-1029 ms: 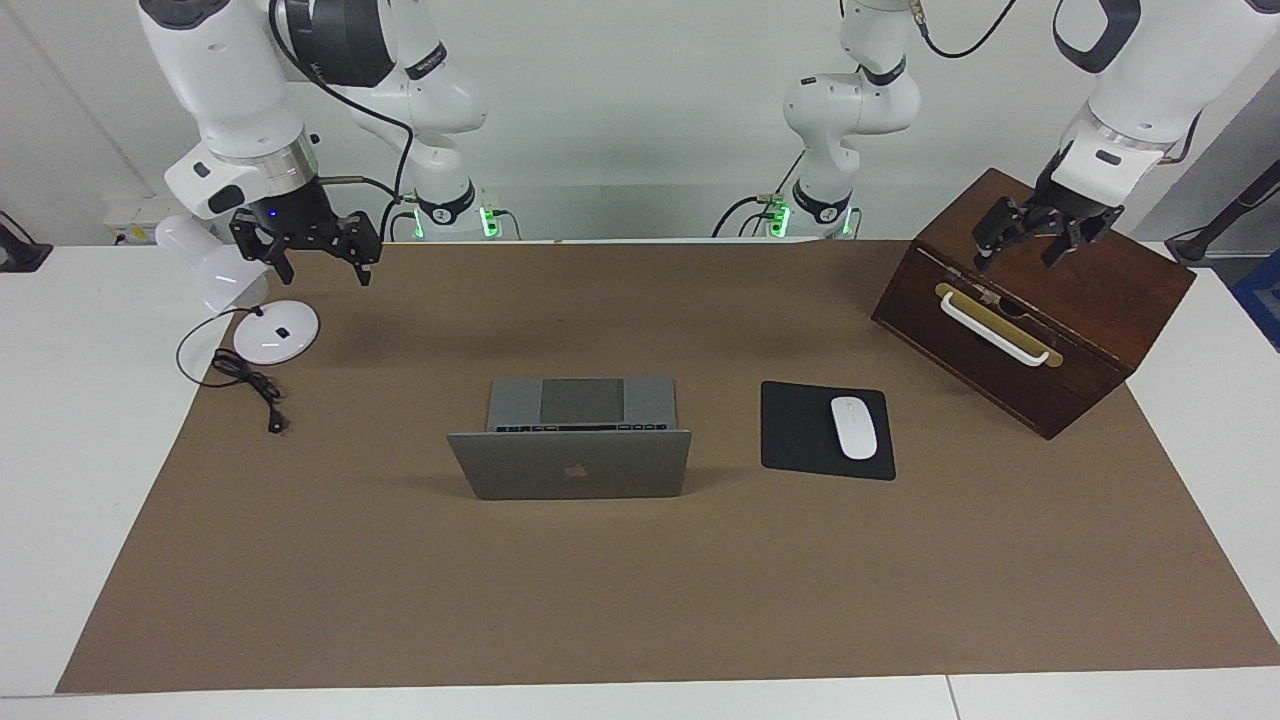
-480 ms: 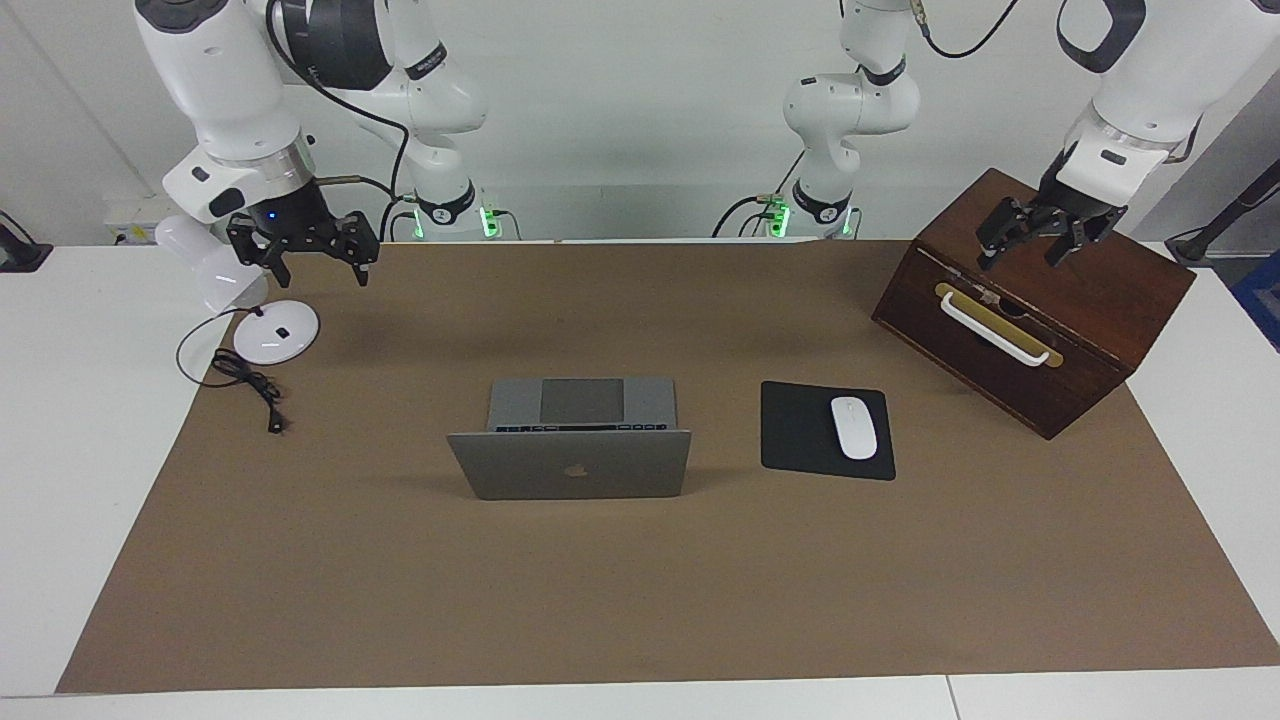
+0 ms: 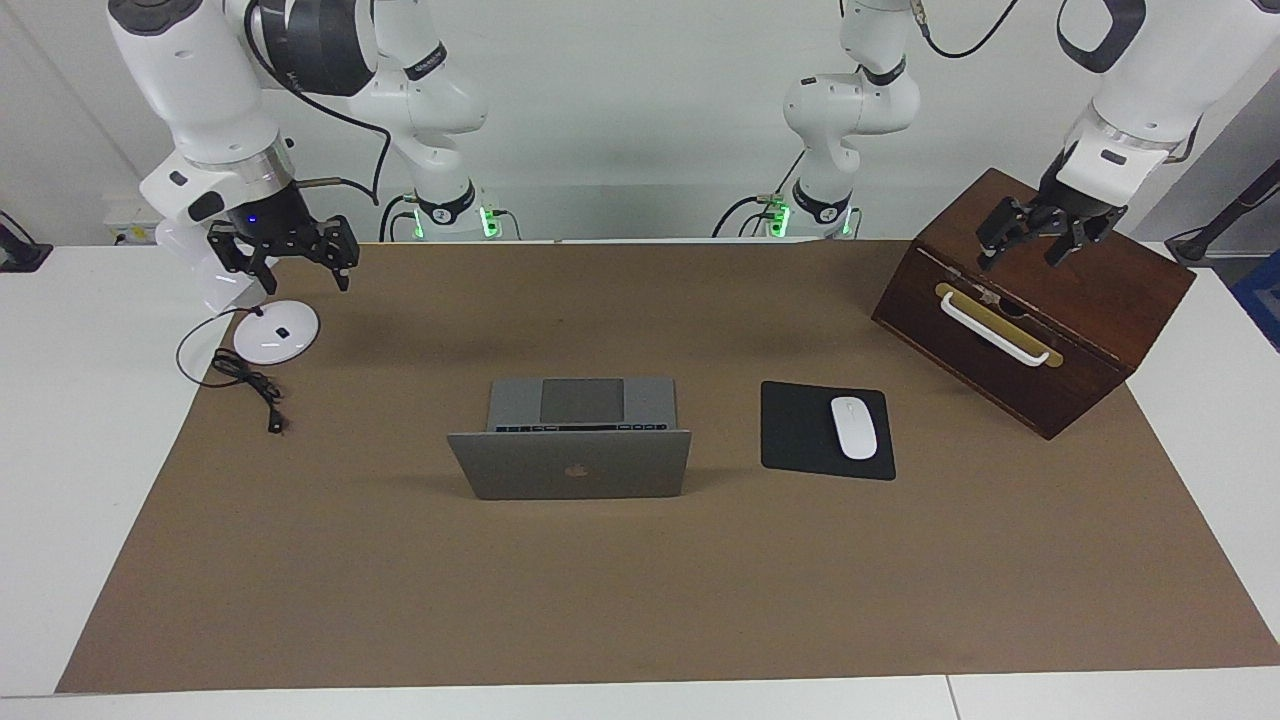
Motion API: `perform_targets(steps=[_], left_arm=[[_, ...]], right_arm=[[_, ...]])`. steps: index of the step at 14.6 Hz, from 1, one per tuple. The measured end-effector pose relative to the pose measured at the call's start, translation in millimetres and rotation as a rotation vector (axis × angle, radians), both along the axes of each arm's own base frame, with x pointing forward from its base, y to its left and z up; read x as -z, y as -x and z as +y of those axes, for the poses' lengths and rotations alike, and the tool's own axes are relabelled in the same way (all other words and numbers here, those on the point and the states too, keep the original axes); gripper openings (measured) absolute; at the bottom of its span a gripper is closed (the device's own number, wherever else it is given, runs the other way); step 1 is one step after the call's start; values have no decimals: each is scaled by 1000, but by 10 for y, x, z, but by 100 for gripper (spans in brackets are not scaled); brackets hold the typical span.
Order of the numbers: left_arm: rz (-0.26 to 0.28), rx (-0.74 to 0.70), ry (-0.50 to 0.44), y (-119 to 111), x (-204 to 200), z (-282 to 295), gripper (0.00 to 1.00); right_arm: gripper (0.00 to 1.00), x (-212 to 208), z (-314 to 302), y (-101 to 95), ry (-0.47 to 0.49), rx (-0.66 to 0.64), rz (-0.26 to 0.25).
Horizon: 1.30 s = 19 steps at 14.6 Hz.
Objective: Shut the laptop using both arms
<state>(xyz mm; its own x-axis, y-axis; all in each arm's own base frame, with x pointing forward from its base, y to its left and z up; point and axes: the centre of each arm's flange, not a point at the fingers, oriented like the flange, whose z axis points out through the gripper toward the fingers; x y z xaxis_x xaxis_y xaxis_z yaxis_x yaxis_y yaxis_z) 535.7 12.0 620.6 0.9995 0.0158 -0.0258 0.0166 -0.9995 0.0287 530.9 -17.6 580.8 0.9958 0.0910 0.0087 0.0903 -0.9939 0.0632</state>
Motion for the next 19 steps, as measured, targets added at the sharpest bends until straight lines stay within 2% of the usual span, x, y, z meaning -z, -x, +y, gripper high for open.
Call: perform_targets(steps=[2,3,4,5,10,11,12,13,15,19], left_arm=[[-1,-1,0,-1,-1,3,100],[-2,-1,0,-2,-2,4,100],[-3,-1,0,-3,-2,3,100],[-3,-1,0,-4,-3,2,100],[-3,4,0,-4,-2,-21,100],[-3,4,0,-4,-2,-22,100],[-3,4,0,-4,-2,-22,100],[-3,4,0,-4,-2,-22,91],[-4,4,0,-5,-2,-22,88],[-5,3,0,-6,-3,-15,37]], right_arm=[[78,7,-7,-42,0,-10,-5],[71,4,-16,-65,0,-16,-7],[71,0,-36,-88,0,-16,-9],[63,-3,-66,-107,0,-14,-10],[7,5,-194,-215,3,-40,-47],[1,1,-228,-237,4,-39,-56],[1,10,-255,-264,6,-38,-61],[1,32,-281,-304,13,-38,-67],[1,114,-367,-403,31,-32,-85],[1,344,-609,-542,60,-47,-89]])
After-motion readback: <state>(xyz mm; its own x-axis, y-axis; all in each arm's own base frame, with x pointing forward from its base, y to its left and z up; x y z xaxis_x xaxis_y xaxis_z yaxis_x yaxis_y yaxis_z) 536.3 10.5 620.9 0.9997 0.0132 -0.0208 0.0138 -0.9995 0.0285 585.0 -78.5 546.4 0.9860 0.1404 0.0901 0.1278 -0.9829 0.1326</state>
